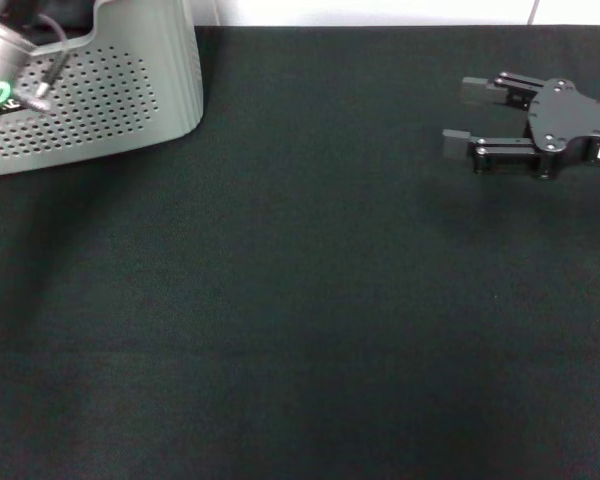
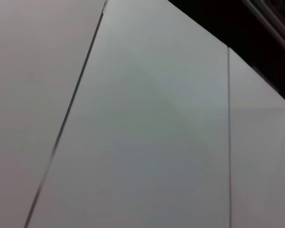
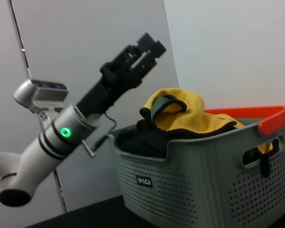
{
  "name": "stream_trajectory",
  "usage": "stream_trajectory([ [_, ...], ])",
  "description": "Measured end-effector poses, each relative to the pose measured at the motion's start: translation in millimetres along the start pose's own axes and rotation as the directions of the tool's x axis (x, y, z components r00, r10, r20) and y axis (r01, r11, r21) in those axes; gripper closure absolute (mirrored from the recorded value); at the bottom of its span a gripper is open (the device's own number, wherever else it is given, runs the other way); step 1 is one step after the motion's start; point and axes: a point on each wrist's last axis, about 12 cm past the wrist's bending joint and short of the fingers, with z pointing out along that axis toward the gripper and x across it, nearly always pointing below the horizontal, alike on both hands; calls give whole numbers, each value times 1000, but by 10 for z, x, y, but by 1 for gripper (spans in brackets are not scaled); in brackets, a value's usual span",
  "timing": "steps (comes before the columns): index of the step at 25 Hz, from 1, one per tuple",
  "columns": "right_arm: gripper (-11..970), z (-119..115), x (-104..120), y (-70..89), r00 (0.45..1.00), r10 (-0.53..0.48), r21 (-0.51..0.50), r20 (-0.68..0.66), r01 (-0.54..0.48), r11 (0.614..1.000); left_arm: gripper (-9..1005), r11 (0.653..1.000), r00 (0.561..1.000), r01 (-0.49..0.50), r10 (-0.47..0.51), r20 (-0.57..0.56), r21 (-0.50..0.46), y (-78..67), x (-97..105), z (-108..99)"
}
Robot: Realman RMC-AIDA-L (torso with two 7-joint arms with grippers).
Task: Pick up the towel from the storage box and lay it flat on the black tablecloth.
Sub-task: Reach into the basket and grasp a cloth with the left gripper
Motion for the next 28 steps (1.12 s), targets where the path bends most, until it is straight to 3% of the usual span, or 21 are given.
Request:
stream_trajectory([
  [8, 147, 40, 6, -1, 1000, -7, 4, -2, 7, 1000, 453, 992, 992, 91, -83, -95, 85, 208, -381, 112],
  [16, 150, 66, 20, 3, 1000, -6, 7, -4, 6, 1000, 454, 992, 951, 116, -99, -293, 41, 357, -724, 409],
  [19, 151, 79, 39, 10, 1000, -4, 10, -5, 4, 1000, 454, 996, 935, 86, -78, -346, 8, 363, -754, 484],
  [23, 153, 74, 57, 15, 1000, -6, 14, -6, 6, 1000, 454, 995, 892, -65, 27, -451, -69, 310, -709, 631],
  [28, 155, 54, 77, 18, 1000, -1, 20, -8, 2, 1000, 455, 961, 860, -237, 140, -491, -140, 240, -716, 683],
])
